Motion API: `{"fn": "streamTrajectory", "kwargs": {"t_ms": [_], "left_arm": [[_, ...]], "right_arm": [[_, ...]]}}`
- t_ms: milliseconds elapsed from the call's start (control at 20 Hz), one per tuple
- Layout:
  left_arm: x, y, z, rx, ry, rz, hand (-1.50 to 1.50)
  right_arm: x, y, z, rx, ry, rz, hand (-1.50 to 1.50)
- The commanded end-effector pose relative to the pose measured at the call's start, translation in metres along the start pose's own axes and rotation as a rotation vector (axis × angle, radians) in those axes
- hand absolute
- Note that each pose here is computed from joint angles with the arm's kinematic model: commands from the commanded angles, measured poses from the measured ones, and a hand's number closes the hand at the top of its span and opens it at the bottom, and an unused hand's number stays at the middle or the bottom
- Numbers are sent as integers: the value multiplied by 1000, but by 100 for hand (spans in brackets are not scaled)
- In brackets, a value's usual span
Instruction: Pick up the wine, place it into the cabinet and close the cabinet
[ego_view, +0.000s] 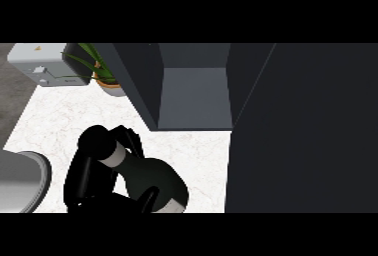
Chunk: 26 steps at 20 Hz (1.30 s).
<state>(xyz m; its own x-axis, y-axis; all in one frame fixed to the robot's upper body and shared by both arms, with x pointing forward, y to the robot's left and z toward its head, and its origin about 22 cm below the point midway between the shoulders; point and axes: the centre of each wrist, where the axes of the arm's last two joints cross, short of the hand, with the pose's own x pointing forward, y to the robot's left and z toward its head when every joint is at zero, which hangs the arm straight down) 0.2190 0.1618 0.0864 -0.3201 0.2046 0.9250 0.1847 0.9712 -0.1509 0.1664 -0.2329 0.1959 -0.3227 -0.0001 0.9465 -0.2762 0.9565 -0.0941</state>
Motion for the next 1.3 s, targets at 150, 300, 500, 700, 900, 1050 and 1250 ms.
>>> {"fn": "streamTrajectory", "kwargs": {"t_ms": [150,300,500,700,900,1050,1250], "left_arm": [[19,-53,-15,-8,10,26,150],[25,-58,-29,3,3,46,150],[10,-79,-49,20,-24,-20,150],[11,-95,-59,40,-20,-29,150],[6,-94,-70,39,5,-27,150],[3,-97,-90,90,-36,-83,150],[1,-116,-95,103,-24,-93,150]], "right_arm": [[15,2,25,20,-42,-52,-150],[28,1,22,59,-40,-39,-150],[4,-10,18,49,-56,-43,-150],[20,-5,9,40,-58,-42,-150],[23,0,33,57,-37,-17,-150],[27,-4,25,56,-53,-20,-150],[21,9,23,49,-70,-35,-150]]}}
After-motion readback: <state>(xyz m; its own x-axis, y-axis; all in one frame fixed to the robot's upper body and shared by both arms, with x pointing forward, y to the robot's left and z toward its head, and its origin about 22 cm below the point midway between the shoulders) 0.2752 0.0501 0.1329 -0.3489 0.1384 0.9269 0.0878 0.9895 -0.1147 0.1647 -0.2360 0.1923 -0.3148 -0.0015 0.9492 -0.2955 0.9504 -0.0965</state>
